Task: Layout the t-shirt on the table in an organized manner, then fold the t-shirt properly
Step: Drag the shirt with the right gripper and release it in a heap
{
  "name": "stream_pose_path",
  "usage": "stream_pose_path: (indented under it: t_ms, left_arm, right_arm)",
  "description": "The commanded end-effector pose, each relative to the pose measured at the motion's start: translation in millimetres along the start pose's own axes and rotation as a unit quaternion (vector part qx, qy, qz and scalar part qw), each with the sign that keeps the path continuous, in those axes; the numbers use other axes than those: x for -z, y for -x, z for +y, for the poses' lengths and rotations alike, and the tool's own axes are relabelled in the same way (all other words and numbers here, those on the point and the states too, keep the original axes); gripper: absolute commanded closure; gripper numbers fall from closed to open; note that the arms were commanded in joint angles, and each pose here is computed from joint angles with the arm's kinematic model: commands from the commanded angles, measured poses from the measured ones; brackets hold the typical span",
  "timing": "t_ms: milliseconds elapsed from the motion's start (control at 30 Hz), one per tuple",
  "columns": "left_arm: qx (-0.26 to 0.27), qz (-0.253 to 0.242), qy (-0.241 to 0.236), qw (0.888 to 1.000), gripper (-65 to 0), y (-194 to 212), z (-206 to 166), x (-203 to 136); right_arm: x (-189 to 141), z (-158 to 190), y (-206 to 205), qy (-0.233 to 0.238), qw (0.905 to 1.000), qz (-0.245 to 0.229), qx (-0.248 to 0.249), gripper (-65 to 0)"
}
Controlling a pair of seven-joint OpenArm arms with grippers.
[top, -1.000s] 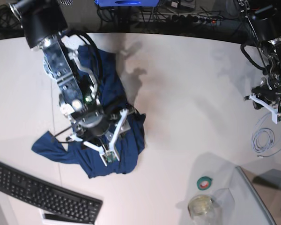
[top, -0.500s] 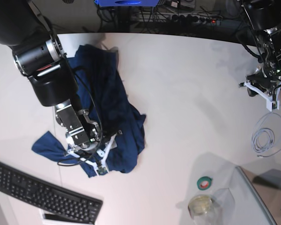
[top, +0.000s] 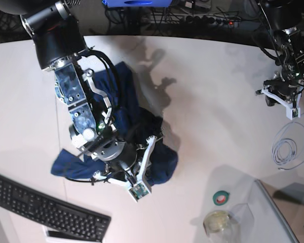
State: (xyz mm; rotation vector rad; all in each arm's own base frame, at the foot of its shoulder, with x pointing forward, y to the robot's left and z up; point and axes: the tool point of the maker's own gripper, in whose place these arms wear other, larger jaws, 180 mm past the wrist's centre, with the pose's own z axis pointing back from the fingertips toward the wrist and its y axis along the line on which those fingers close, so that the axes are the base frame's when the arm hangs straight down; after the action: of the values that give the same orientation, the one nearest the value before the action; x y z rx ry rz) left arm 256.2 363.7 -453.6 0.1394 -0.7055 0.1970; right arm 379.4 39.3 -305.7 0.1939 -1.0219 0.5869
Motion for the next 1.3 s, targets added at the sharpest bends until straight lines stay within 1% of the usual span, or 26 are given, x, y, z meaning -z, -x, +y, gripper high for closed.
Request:
stream_pose_path:
  t_ms: [0,67,100,167,267,367,400,433,500,533,567,600,633,700,733,767,833,867,900,933,1000,1033,1067,1167,1200,1267]
  left_arm:
    - [0.004,-0.027,-0.007,1.0,-20.1,-21.2,8.0,-3.2]
    - [0.004,-0.029,-0.007,1.0,-20.1,-23.2,7.7,-3.1]
    - [0.005,-0.032,-0.004,0.999,-20.1,-26.5,5.2,-1.6]
    - [0.014,-0.026,0.006,1.0,-20.1,-24.4,-4.2,1.7]
    - [0.03,-0.022,0.019,0.999,-20.1,-23.9,-17.1,4.4]
    - [0.046,-0.019,0.033,0.998,-20.1,-23.3,-30.8,6.8]
    - [0.05,-0.017,0.038,0.998,-20.1,-22.7,-36.0,7.9]
    - [0.055,-0.015,0.042,0.998,-20.1,-21.1,-40.1,8.8]
    - [0.064,-0.012,0.05,0.997,-20.1,-20.4,-48.6,10.4]
    - [0.066,-0.015,0.053,0.996,-20.1,-24.1,-51.6,11.5]
    - [0.066,-0.016,0.054,0.996,-20.1,-25.4,-52.7,12.5]
    - [0.065,-0.016,0.054,0.996,-20.1,-26.5,-52.9,12.8]
    - [0.066,-0.018,0.055,0.996,-20.1,-28.0,-53.6,13.1]
    - [0.066,-0.018,0.055,0.996,-20.1,-28.8,-53.7,13.2]
    - [0.065,-0.019,0.054,0.996,-20.1,-28.9,-53.2,13.1]
    - [0.065,-0.019,0.054,0.996,-20.1,-29.8,-53.4,13.2]
    - [0.065,-0.019,0.054,0.996,-20.1,-29.8,-53.4,13.2]
    - [0.065,-0.02,0.055,0.996,-20.1,-30.4,-54.0,13.3]
    - [0.065,-0.023,0.055,0.996,-20.1,-33.7,-54.5,13.7]
    - [0.065,-0.025,0.055,0.996,-20.1,-36.1,-54.8,13.9]
    - [0.065,-0.027,0.055,0.996,-20.1,-37.5,-55.1,13.8]
    - [0.064,-0.027,0.056,0.996,-20.1,-38.0,-55.9,14.0]
    - [0.062,-0.028,0.058,0.996,-20.1,-37.7,-58.7,14.4]
    - [0.056,-0.035,0.069,0.995,-20.6,-42.8,-73.6,16.5]
    - [0.055,-0.036,0.07,0.995,-20.6,-43.1,-75.1,16.7]
    - [0.05,-0.036,0.076,0.995,-20.7,-41.4,-83.2,17.4]
  right_arm:
    - [-13.9,-3.4,-29.5,0.004,0.9988,-0.048,-0.006,0.0]
    - [-32.0,-11.7,-38.4,0.017,0.9973,-0.072,0.0,0.0]
    - [-37.8,-22.3,-36.8,0.028,0.9968,-0.075,0.006,0.0]
    - [-41.1,-46.7,-25.2,0.05,0.9965,-0.065,0.019,0.0]
    - [-22.4,-81.2,13.7,0.071,0.9961,-0.007,0.051,-0.2]
    - [3.4,-111.1,61.9,0.078,0.9905,0.067,0.091,-1.2]
    - [11.2,-118.3,76.4,0.078,0.9874,0.092,0.102,-4.4]
    - [17.7,-120.3,88.3,0.073,0.9846,0.115,0.109,-8.9]
    - [24.1,-121.5,109.1,0.064,0.9764,0.171,0.115,-23.4]
    - [20.6,-125.1,114.6,0.066,0.973,0.19,0.114,-30.8]
    - [16.6,-127.4,111.9,0.069,0.9729,0.19,0.112,-35.0]
    - [10.9,-125.9,108.0,0.073,0.9751,0.179,0.109,-36.3]
    - [1.5,-124.4,99.6,0.081,0.979,0.158,0.099,-35.7]
    - [-22.7,-115.1,91.6,0.093,0.9832,0.131,0.087,-35.3]
    - [-34.6,-106.0,91.1,0.094,0.9841,0.126,0.083,-35.3]
    - [-43.6,-89.2,95.9,0.084,0.9848,0.133,0.075,-35.3]
    - [-52.4,-41.8,115.8,0.041,0.9847,0.16,0.054,-35.3]
    - [-56.1,-17.7,128.3,0.017,0.9837,0.172,0.051,-35.3]
    - [-58.8,2.3,139.1,0.003,0.9825,0.177,0.059,-35.3]
    - [-59.6,16.8,143.0,-0.001,0.9822,0.171,0.079,-35.6]
    - [-59.6,35.3,142.6,0.017,0.9823,0.129,0.134,-35.7]
    - [-58.0,37.0,143.2,0.028,0.9818,0.114,0.15,-35.9]
    - [-53.7,43.7,143.7,0.028,0.982,0.107,0.153,-35.9]
    - [-32.6,56.4,159.4,0.02,0.979,0.138,0.149,-36.0]
    - [-28.5,60.5,169.5,0.018,0.9766,0.152,0.151,-36.0]
    - [-18.3,69.8,168.2,0.011,0.9749,0.151,0.163,-36.0]
